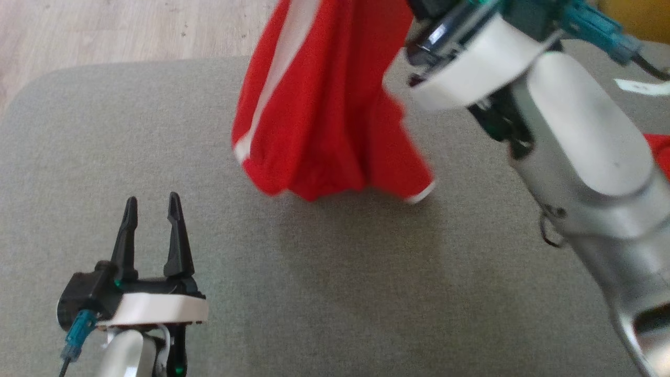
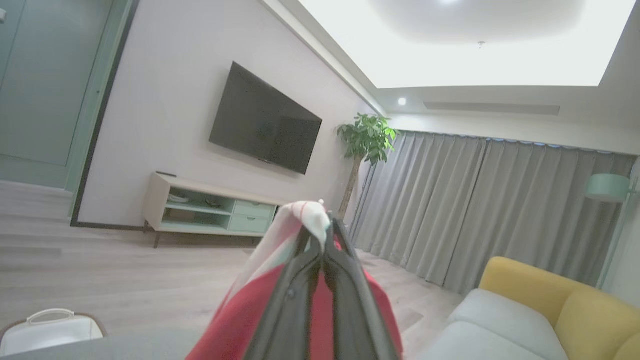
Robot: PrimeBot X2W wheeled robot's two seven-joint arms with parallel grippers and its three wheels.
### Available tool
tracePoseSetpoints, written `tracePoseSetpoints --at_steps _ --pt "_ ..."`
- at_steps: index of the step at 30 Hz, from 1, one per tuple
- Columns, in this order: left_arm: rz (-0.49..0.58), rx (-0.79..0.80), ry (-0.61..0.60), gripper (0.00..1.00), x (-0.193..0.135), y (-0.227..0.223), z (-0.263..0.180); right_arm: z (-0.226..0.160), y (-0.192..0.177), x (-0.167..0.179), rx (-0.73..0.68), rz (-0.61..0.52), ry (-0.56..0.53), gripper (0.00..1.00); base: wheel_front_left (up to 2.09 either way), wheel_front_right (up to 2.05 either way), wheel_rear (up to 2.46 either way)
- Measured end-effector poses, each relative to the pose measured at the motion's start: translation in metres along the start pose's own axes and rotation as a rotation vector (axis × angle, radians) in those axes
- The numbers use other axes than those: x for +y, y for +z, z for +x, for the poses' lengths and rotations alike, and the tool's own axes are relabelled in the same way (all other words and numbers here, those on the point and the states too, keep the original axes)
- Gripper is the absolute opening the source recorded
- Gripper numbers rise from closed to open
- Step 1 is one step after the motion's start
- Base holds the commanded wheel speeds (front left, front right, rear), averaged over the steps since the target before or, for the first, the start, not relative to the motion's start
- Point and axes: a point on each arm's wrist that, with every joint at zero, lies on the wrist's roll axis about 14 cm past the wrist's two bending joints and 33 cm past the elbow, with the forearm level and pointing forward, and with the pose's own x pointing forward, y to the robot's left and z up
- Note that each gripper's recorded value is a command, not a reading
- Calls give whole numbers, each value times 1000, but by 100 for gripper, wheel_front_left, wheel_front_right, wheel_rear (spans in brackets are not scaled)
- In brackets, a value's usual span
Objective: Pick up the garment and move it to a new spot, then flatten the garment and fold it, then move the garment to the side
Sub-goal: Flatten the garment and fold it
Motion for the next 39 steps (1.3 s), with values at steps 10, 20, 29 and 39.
tracePoseSetpoints --at_steps 10,20,29,39 --pt "-5 14 6 100 3 -6 -3 -197 -165 -60 610 141 -358 0 0 0 0" --pt "3 37 -19 100 -3 -15 4 -292 -203 -45 828 275 -606 100 0 0 0" --pt "3 18 -40 100 -10 -7 -1 -289 -161 -30 670 217 -672 100 0 0 0" --pt "5 33 -44 100 -14 -12 -19 -312 -151 -12 629 239 -745 100 0 0 0"
